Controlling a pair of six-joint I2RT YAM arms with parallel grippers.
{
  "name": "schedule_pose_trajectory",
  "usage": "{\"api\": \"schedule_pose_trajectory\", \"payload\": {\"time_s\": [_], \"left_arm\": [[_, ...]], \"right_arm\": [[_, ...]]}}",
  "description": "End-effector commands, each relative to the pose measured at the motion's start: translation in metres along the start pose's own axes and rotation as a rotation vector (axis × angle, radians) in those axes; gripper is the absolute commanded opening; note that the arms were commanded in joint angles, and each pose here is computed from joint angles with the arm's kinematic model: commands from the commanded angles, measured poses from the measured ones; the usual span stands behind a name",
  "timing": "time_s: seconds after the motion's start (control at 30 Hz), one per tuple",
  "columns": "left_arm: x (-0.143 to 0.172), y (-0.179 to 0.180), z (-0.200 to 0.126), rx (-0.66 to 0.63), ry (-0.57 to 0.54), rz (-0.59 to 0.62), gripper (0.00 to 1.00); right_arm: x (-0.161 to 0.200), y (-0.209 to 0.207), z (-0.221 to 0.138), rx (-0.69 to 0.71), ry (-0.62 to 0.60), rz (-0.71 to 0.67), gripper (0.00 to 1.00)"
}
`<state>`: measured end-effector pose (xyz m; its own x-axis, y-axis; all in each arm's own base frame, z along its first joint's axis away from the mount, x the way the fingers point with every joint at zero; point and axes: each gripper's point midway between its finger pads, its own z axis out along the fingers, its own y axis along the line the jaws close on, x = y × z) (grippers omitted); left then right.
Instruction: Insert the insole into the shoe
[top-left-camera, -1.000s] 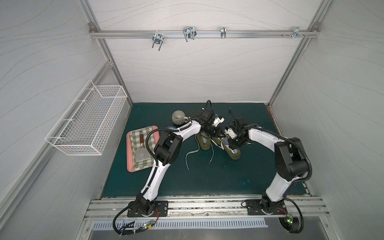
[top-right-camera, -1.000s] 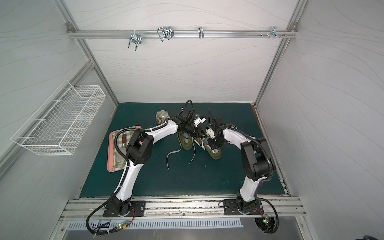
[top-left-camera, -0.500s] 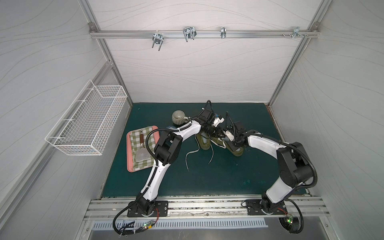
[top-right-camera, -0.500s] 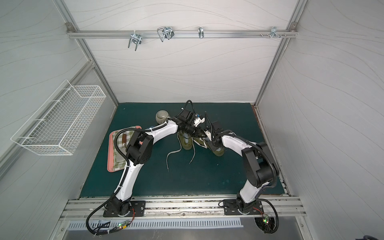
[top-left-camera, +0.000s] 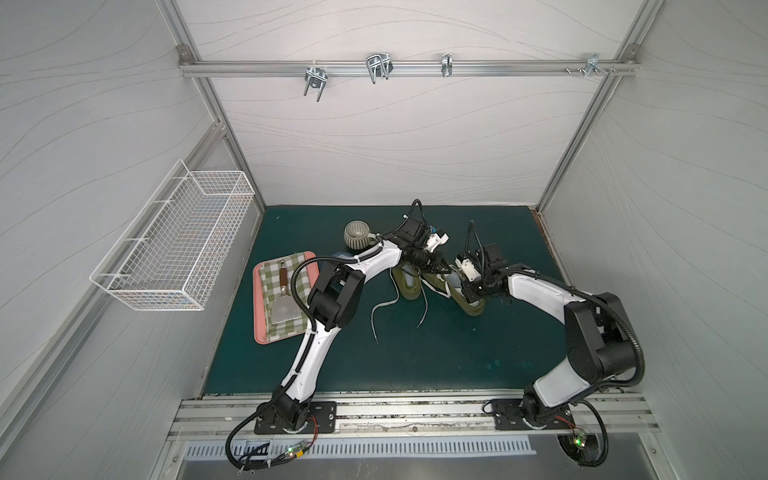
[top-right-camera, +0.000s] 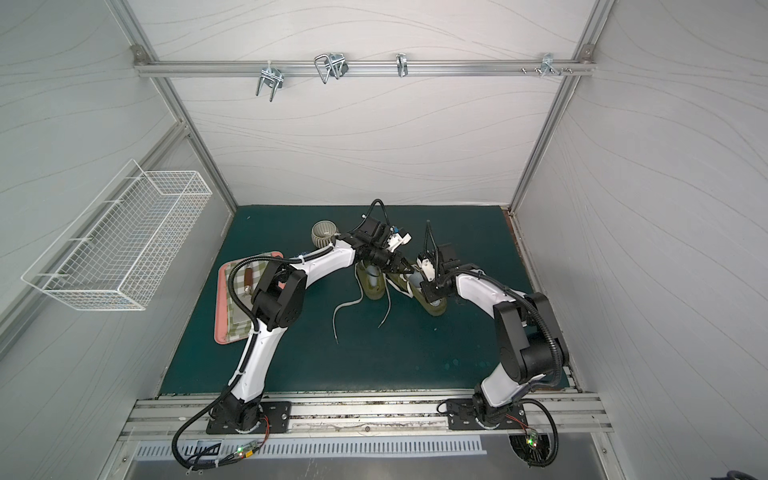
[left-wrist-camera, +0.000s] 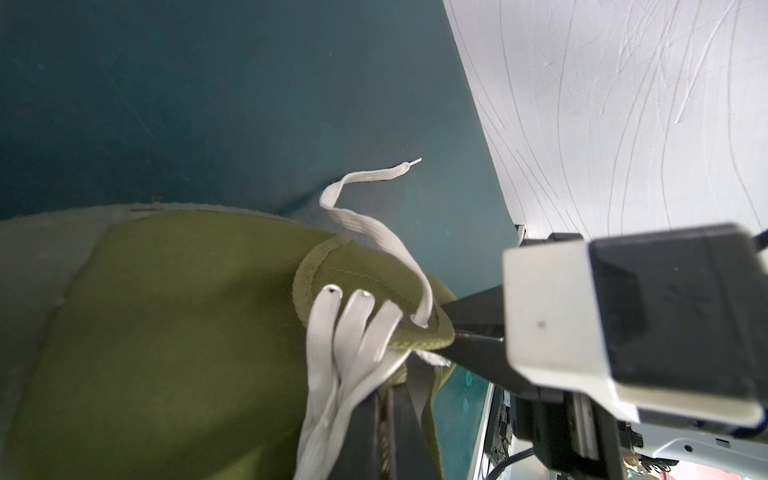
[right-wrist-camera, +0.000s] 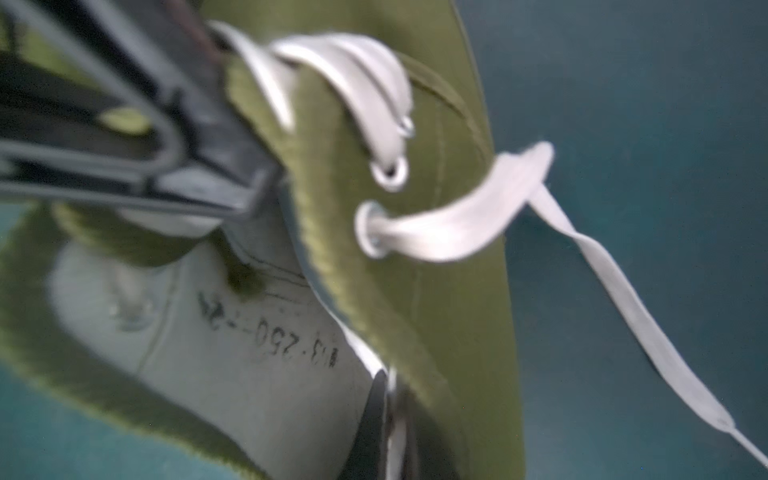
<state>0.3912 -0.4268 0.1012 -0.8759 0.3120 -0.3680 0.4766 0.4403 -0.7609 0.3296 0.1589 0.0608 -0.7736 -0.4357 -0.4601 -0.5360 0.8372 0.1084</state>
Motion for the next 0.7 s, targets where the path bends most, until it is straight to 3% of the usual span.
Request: {"api": "schedule_pose_trajectory", "payload": {"time_s": [0.0, 0.1, 0.23, 0.4, 0.67], "left_arm": [[-0.013, -0.019, -0.003, 0.068, -0.030, 0.056, 0.00], [-0.013, -0.020, -0.004, 0.066, -0.032, 0.061, 0.00], [-0.015, -0.021, -0.005, 0.063, -0.036, 0.063, 0.00], [-0.014, -0.023, -0.009, 0.054, -0.036, 0.073, 0.00], [-0.015, -0.024, -0.009, 0.055, -0.040, 0.074, 0.00]], "right_arm": [[0.003, 0.001, 0.002, -0.003, 0.050, -0.005, 0.09], [0.007, -0.004, -0.002, 0.031, 0.095, -0.014, 0.31], [0.003, 0.006, -0.020, 0.081, 0.077, -0.068, 0.47], [0.004, 0.011, -0.036, 0.102, 0.072, -0.063, 0.57], [0.005, 0.012, -0.059, 0.110, 0.024, -0.051, 0.63]]}}
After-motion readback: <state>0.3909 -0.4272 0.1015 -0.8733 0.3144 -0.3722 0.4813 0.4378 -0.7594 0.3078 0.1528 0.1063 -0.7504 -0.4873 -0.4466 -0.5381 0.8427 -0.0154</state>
